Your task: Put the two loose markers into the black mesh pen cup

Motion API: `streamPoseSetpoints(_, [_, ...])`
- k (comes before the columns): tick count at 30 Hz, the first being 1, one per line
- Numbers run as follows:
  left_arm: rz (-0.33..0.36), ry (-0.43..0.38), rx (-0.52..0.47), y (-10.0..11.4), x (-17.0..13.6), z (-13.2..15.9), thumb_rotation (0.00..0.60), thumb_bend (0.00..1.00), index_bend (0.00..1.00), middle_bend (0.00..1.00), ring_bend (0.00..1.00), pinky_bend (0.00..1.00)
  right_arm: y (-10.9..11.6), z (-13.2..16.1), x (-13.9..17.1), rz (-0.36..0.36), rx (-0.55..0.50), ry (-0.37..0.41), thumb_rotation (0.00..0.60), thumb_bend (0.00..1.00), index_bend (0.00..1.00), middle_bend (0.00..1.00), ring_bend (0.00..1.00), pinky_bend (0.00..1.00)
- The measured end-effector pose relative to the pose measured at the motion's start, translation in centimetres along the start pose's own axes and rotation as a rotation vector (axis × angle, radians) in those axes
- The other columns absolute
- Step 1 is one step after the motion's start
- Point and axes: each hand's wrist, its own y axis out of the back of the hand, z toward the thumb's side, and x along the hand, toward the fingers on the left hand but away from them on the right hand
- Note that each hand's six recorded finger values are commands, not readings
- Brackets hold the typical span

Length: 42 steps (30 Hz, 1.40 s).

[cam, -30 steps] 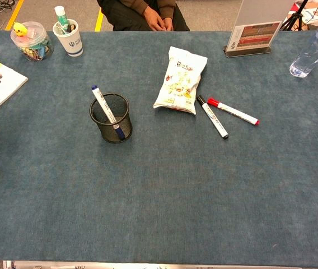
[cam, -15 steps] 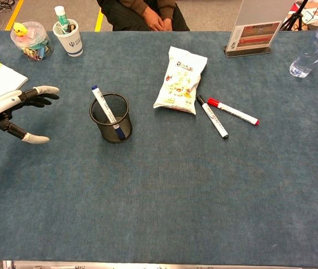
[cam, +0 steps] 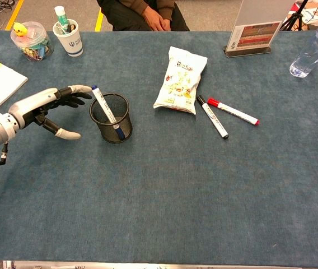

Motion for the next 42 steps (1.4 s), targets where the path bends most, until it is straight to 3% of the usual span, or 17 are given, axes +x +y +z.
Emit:
streamPoseSetpoints(18, [-0.034,-0.038,-0.09,-2.4,3.4,2.5,0.6,0.11,0.1,0.18,0.16,0.14,0.0,-0.5,0.4,-0.001,-0.008,-0.003,0.6,0.3,0.26,0.21,0.03,0.02])
streamPoseSetpoints(32, [-0.051,-0.018,-0.141,-4.2,4.7,3.3,0.6,0.1,0.18,0.27,0.26,0.21,0.4,-0.8,0.7,-0.013,-0.011,-0.006,0.6,0.3,0.26,0.21,0.03,0.02])
streamPoseSetpoints(42, [0.007,-0.025,-0.227,-4.8,5.5,4.3,0.6,0.11,0.31,0.41,0.4,0.34,0.5,-0.5,0.6,-0.006,-0.008,0.012,0.6,0.3,0.26,0.21,0.03,0.02])
